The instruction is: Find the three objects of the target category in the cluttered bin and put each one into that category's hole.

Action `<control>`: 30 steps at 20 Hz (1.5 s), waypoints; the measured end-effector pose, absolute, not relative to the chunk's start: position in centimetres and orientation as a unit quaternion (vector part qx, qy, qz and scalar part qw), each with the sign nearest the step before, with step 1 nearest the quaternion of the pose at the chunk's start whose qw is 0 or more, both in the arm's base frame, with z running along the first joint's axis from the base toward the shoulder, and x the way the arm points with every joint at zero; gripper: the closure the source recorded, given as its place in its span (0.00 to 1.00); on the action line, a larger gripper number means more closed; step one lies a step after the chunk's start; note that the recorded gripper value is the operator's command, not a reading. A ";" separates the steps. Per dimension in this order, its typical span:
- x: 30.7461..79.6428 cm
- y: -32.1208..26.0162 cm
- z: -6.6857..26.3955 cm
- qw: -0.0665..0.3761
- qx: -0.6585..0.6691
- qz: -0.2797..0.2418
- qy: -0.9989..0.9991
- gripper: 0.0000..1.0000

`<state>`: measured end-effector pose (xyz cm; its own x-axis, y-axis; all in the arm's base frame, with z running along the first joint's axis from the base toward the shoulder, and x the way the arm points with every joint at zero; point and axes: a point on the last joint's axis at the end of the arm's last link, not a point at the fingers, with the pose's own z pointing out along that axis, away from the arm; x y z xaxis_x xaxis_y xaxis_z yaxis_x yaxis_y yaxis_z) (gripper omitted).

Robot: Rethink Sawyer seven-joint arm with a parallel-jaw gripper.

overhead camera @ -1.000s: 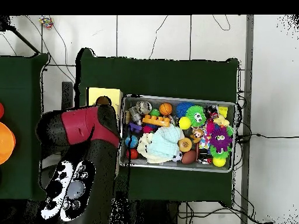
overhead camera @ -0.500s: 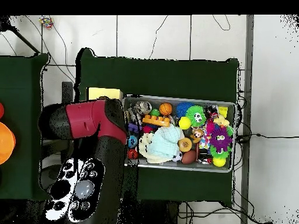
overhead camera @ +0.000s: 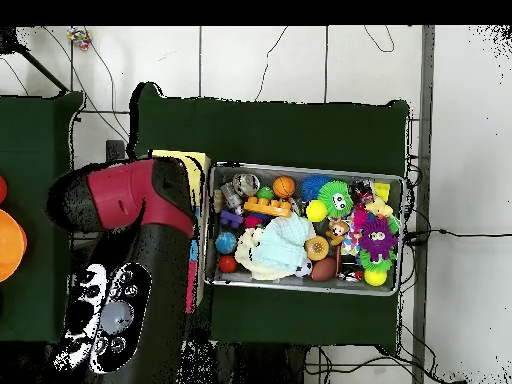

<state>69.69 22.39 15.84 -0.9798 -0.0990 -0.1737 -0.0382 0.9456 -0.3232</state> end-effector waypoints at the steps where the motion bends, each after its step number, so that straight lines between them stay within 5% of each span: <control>1: 69.7 22.7 15.8 0.094 -0.037 -0.162 0.982 1.00; 30: 70.5 21.1 14.0 0.073 -0.027 -0.168 0.983 1.00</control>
<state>70.53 21.12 14.02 -0.9880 -0.0776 -0.1337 -0.0287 0.9419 -0.3348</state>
